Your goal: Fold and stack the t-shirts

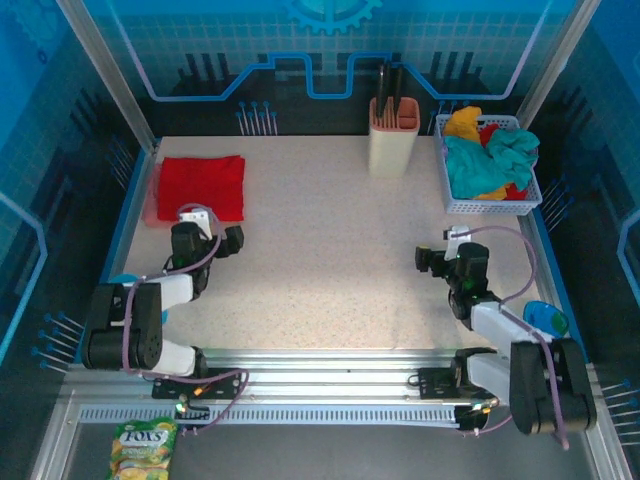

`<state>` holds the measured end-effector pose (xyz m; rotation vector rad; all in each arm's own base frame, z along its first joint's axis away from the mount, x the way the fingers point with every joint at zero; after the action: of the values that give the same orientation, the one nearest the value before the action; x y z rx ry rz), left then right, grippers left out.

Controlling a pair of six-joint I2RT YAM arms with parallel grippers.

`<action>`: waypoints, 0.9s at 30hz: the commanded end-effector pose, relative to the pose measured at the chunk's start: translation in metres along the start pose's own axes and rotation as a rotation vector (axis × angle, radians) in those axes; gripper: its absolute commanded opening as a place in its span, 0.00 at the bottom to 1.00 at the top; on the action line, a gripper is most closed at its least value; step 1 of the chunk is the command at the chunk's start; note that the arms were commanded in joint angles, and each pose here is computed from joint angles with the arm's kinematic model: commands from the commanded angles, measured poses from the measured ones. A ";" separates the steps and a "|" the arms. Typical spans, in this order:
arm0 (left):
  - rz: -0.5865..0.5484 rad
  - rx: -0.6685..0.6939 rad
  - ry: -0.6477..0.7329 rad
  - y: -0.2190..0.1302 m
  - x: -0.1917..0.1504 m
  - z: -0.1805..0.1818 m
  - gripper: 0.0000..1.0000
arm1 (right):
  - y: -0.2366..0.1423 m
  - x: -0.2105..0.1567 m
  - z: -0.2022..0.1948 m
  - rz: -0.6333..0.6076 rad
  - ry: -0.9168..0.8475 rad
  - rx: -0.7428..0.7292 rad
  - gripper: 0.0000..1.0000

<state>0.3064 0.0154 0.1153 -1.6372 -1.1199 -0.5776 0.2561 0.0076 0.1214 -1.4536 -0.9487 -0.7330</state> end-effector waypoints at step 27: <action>-0.167 -0.006 0.139 0.012 0.006 -0.018 0.99 | 0.058 0.037 0.007 -0.166 -0.112 0.033 1.00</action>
<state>0.3164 0.0021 0.1133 -1.5102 -1.1560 -0.7382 0.3189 0.0193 0.1186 -1.4171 -1.1362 -0.7521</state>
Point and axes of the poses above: each hand's point on the last joint's axis, 136 mm out from that joint toward the fingers, its own y axis out along the fingers, its own z axis along the line the jaws close on, x = y × z, the point moved 8 cm from there along -y, back along the fingers, and after that the axes turned 9 degrees about -y, right-handed, at the moved point
